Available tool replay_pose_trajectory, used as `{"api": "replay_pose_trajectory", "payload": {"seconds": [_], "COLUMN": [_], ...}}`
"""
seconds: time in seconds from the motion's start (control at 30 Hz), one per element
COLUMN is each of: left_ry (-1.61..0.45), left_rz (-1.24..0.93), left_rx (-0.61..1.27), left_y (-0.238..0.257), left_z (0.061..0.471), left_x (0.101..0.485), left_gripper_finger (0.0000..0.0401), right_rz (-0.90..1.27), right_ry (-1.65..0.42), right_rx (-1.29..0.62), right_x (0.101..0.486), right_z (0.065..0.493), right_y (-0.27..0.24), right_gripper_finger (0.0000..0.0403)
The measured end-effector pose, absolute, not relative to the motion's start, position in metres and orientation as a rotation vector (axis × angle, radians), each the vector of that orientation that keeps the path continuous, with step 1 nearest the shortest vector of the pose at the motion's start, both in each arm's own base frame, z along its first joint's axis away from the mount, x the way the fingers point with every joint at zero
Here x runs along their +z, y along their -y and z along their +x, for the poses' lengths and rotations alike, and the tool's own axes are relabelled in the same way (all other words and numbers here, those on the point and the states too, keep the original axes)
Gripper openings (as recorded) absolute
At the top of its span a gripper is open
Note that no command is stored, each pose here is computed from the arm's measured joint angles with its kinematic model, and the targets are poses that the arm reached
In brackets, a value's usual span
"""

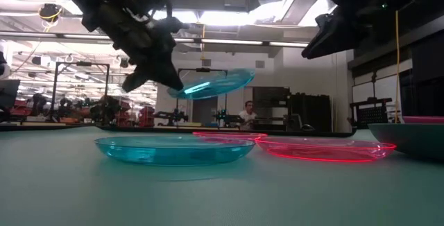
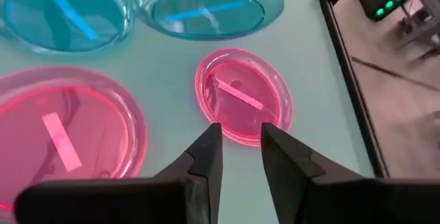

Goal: Stack plastic plates
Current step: Stack the top transparent blue plate on top of the transparent blue plate

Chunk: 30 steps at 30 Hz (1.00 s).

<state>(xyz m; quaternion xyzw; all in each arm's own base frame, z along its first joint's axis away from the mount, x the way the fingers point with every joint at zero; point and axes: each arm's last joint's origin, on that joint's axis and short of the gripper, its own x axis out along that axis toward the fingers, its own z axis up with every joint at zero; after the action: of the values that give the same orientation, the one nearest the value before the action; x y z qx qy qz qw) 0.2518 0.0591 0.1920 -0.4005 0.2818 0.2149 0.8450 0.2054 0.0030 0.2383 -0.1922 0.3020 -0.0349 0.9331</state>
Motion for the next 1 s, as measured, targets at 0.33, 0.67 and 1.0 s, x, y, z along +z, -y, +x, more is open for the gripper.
{"api": "replay_pose_trajectory", "payload": {"seconds": [0.33, 0.67, 1.0], "left_ry": [-0.394, -0.224, -0.166], "left_rz": [-0.726, -0.593, -0.512], "left_rx": [0.567, 0.689, 0.756], "left_y": [-0.044, -0.032, -0.026], "left_z": [0.263, 0.267, 0.268], "left_x": [0.203, 0.214, 0.218], "left_gripper_finger": [0.0000, 0.0000, 0.0000], "right_rz": [-0.253, -0.141, -0.146], "right_ry": [-0.436, -0.299, -0.253], "right_rx": [-0.174, -0.359, -0.415], "right_x": [0.253, 0.261, 0.247], "right_z": [0.214, 0.224, 0.250], "right_y": [-0.002, 0.002, 0.002], "right_gripper_finger": [0.0092, 0.0092, 0.0092]}}
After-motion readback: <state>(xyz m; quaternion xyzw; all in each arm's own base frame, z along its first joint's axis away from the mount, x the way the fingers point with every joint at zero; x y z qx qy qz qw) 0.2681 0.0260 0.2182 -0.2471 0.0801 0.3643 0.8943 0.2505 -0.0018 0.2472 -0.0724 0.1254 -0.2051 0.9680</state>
